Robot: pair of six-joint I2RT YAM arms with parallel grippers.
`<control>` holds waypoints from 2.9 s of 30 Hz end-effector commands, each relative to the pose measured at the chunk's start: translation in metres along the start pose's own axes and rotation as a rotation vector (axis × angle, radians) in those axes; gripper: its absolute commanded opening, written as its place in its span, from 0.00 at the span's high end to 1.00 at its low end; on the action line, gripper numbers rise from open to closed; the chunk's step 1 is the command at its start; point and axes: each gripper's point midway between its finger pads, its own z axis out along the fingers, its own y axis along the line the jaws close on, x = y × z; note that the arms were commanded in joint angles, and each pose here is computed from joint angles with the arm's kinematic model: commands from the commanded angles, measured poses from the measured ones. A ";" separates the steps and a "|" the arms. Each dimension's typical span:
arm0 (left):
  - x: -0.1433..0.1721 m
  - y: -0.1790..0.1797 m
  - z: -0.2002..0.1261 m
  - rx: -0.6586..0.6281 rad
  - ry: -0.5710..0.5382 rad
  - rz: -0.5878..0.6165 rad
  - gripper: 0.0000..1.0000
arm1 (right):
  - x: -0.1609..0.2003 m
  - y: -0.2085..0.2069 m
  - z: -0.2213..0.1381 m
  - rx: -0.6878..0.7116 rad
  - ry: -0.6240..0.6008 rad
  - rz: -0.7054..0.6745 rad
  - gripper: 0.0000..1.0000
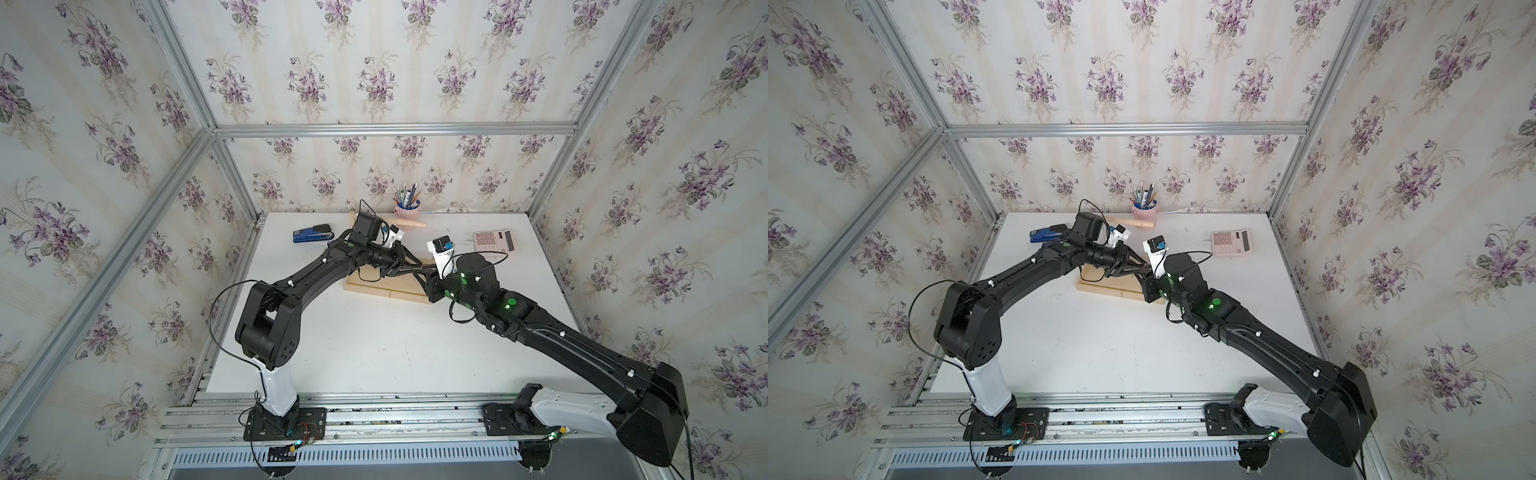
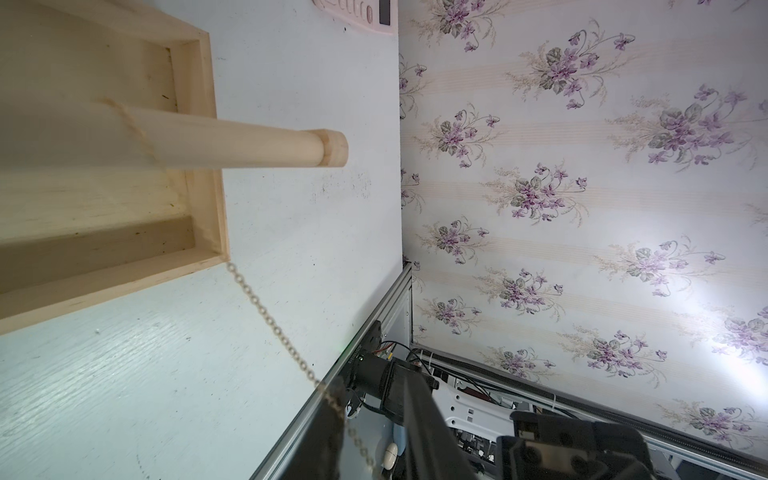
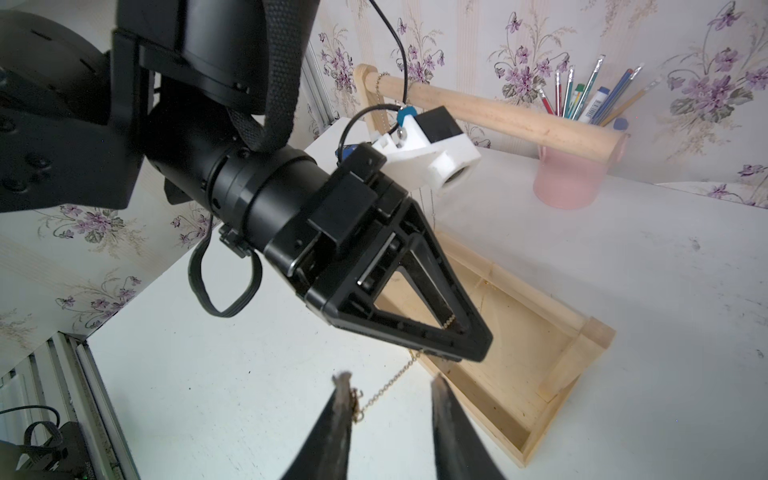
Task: Hang the necklace on the jewelry display stand
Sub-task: Adjust the necklace.
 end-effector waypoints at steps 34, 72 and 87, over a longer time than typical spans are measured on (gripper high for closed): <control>-0.071 -0.095 -0.084 -0.002 -0.155 0.249 1.00 | -0.126 0.018 0.007 0.010 -0.244 -0.122 0.57; -0.136 -0.173 -0.125 0.200 -0.316 0.399 1.00 | -0.076 -0.038 0.009 0.202 -0.302 -0.043 0.33; -0.121 -0.206 -0.146 0.259 -0.332 0.466 1.00 | -0.095 -0.043 0.083 0.162 -0.339 -0.111 0.23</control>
